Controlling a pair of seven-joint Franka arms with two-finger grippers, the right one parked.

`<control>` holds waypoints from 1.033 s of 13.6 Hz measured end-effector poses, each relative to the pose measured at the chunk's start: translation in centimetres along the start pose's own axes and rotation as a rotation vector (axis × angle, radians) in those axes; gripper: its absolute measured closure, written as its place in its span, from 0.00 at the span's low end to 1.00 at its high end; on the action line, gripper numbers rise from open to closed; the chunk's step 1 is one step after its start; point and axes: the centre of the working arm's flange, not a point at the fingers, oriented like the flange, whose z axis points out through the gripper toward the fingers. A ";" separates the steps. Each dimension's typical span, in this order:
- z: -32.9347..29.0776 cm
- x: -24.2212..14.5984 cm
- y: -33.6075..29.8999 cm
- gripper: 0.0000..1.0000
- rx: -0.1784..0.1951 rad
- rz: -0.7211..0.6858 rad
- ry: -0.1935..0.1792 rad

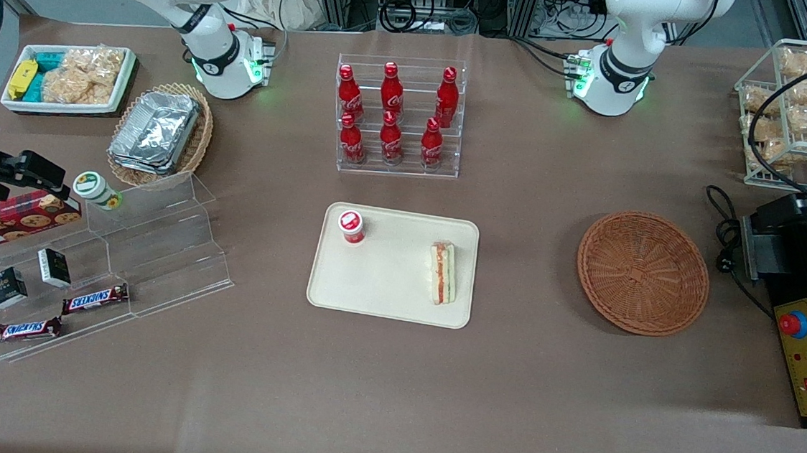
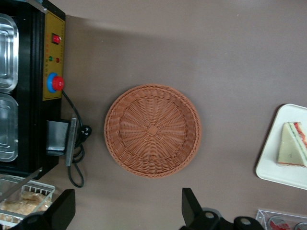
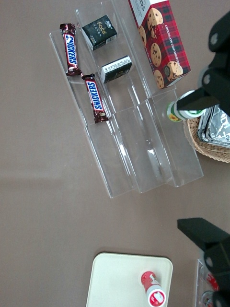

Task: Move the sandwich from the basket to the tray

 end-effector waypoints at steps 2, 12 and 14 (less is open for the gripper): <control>0.1 0.2 -2.2 0.00 -0.035 0.023 -0.003; -0.5 -0.3 0.8 0.00 -0.048 0.086 0.005; -0.7 -0.5 0.9 0.00 -0.049 0.085 0.007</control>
